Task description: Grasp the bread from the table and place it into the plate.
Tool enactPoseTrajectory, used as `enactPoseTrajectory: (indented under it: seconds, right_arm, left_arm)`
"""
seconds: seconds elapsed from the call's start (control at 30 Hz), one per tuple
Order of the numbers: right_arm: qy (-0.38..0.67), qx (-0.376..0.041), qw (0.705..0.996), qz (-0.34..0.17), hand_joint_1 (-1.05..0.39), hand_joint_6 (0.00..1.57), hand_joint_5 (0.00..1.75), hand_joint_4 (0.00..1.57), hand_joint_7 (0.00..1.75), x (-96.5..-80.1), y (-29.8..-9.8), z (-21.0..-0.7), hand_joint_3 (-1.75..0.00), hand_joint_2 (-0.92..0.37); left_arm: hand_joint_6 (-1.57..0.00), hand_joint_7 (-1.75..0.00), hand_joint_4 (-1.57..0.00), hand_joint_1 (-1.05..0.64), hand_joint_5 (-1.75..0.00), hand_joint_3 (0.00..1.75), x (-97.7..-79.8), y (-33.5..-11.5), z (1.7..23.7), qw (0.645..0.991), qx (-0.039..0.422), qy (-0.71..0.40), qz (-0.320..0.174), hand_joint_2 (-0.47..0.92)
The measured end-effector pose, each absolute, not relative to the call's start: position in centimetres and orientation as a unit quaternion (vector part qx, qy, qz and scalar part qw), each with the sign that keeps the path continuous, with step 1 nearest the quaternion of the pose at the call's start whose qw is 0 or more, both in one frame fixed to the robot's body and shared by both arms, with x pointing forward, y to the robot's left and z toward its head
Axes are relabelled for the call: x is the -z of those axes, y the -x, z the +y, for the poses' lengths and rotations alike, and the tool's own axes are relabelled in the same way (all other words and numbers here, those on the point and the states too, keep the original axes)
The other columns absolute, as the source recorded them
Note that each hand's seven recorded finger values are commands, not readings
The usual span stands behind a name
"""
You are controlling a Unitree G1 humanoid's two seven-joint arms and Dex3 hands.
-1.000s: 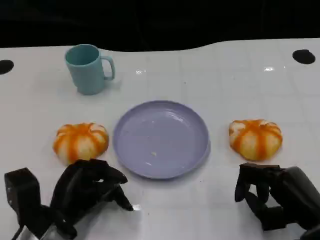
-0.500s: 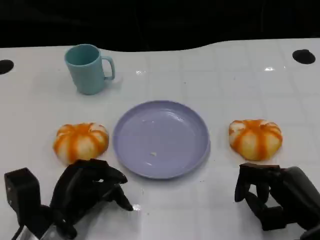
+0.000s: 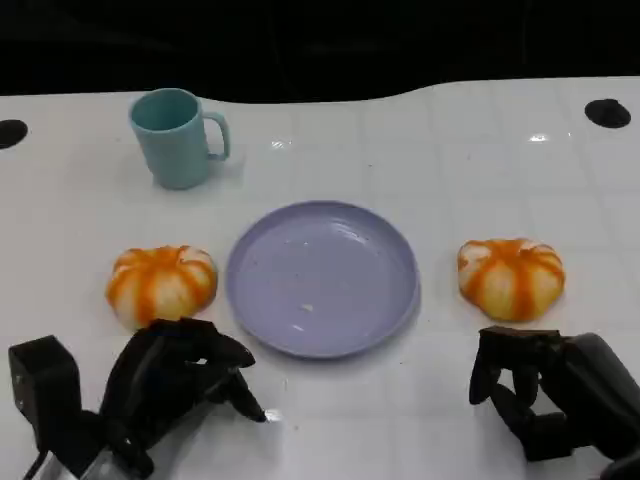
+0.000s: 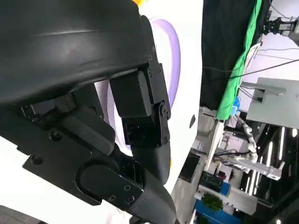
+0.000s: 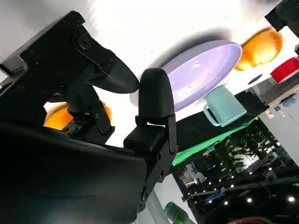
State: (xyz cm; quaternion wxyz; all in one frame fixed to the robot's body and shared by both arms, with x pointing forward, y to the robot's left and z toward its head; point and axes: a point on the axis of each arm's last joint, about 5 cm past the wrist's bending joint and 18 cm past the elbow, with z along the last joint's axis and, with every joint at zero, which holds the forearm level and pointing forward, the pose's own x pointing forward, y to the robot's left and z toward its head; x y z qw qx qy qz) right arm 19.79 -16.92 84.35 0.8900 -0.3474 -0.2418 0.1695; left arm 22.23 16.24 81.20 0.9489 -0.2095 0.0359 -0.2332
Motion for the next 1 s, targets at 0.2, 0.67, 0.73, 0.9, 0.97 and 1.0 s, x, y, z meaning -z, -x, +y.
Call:
enactPoseTrajectory:
  seconds: [0.2, 0.67, 0.73, 0.9, 0.97, 1.0]
  right_arm:
    - [0.341, -0.166, 0.893, -0.241, -0.16, 0.82, 1.62, 0.79, 1.07, -84.4, -19.8, -17.0, -1.13, -0.43]
    - [0.326, -0.125, 0.894, -0.282, -0.34, 0.70, 1.01, 0.51, 0.31, -85.8, -20.4, -17.3, -0.15, -0.92]
    - [0.327, -0.121, 0.893, -0.286, -0.35, 0.68, 0.91, 0.49, 0.28, -86.0, -20.5, -17.4, -0.14, -0.92]
    - [0.335, -0.094, 0.891, -0.292, -0.36, 0.65, 0.72, 0.44, 0.21, -86.3, -20.7, -18.0, -0.11, -0.92]
    - [0.345, -0.089, 0.887, -0.293, -0.38, 0.64, 0.65, 0.41, 0.16, -86.6, -20.9, -18.1, -0.12, -0.92]
    - [0.350, -0.084, 0.886, -0.294, -0.40, 0.61, 0.62, 0.37, 0.14, -86.8, -21.1, -18.1, -0.12, -0.92]
  left_arm:
    - [-1.57, -0.17, -1.57, -1.05, -0.57, 0.00, -81.2, -22.2, 16.3, 0.949, 0.233, 0.210, 0.037, 0.73]
    - [-1.57, -0.17, -1.57, -1.05, -0.57, 0.00, -81.2, -22.2, 16.3, 0.949, 0.233, 0.209, 0.037, 0.73]
    - [-1.57, -0.17, -1.57, -1.05, -0.57, 0.00, -81.2, -22.2, 16.3, 0.949, 0.233, 0.209, 0.037, 0.73]
    - [-1.57, -0.16, -1.57, -1.05, -0.57, 0.00, -81.1, -22.2, 16.3, 0.949, 0.232, 0.210, 0.039, 0.74]
    - [-1.57, -0.16, -1.57, -1.05, -0.58, 0.00, -81.1, -22.2, 16.3, 0.949, 0.232, 0.210, 0.040, 0.74]
    - [-1.57, -0.16, -1.57, -1.05, -0.58, 0.00, -81.1, -22.2, 16.3, 0.949, 0.232, 0.209, 0.040, 0.74]
